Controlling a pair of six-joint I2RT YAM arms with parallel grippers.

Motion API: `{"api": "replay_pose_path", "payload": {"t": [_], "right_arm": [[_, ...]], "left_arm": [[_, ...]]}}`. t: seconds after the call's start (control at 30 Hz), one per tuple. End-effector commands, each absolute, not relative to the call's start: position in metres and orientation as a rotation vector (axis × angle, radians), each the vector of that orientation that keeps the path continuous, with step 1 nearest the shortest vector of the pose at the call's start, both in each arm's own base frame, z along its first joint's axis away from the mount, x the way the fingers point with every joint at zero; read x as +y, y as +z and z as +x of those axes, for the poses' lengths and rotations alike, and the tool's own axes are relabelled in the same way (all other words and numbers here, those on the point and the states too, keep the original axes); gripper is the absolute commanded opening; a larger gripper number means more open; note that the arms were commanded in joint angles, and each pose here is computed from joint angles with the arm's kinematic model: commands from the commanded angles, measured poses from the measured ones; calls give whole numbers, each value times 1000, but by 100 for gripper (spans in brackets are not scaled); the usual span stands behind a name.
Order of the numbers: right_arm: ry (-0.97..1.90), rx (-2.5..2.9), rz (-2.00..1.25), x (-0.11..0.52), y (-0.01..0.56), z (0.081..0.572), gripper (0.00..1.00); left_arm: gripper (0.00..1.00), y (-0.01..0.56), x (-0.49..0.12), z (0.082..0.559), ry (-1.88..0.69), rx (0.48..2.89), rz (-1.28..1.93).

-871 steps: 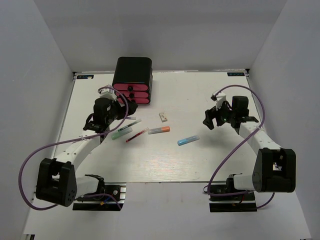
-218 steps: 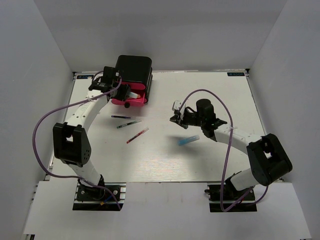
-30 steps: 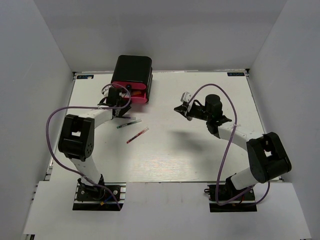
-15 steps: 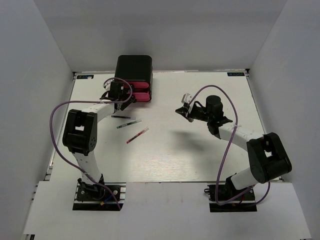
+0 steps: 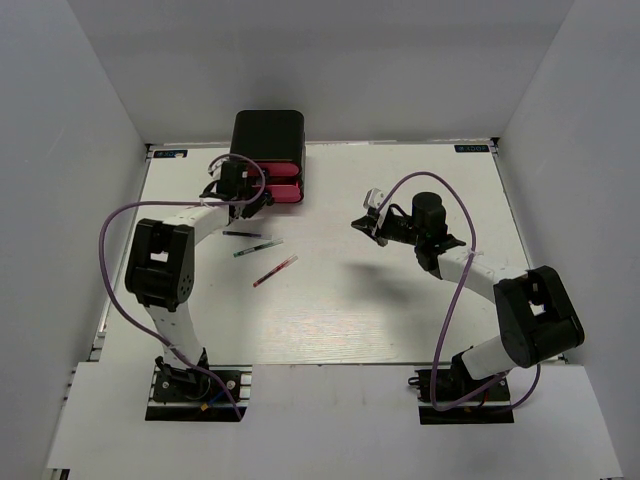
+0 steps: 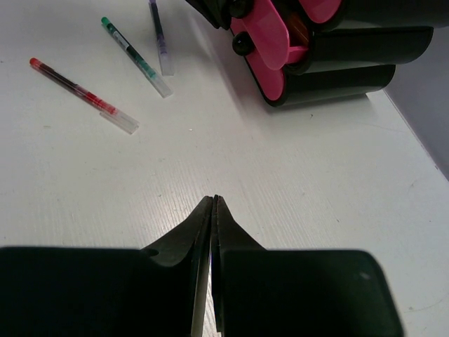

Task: Sort the stationery into containers
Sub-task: Close the drawer in the storage box.

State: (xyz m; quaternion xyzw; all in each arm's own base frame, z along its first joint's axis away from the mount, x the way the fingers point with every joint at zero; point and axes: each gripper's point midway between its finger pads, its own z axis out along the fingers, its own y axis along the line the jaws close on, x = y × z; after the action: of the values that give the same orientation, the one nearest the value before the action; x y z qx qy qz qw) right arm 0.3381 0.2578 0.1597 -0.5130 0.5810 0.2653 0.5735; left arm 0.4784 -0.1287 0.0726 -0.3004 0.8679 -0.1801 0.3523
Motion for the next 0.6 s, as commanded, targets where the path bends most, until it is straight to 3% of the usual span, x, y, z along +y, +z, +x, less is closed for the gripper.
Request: {"api": "replay_pose_path", "payload": {"t": [0.0,0.07,0.17,0.2,0.3,0.57], "right_arm": [[624,1311,-1207,258,172,334,6],[622,1310,-1207,258,171,334,6],[628,1311,-1208,258,171,333,6],[631,1311,-1208,258,171,333,6],[637,1308,-1213,260,171,332,6],[633,1311,-1214,258,170,329,6]], "left_arm": [[26,92,-126,465,-482,2219,-784],[26,94,-125,462,-487,2211,-781],[42,99,-118,460,-457,2184,-821],[54,100,-114,460,-432,2174,-848],[67,108,-108,465,-403,2138,-909],[73,118,-102,487,-398,2080,-1026]]}}
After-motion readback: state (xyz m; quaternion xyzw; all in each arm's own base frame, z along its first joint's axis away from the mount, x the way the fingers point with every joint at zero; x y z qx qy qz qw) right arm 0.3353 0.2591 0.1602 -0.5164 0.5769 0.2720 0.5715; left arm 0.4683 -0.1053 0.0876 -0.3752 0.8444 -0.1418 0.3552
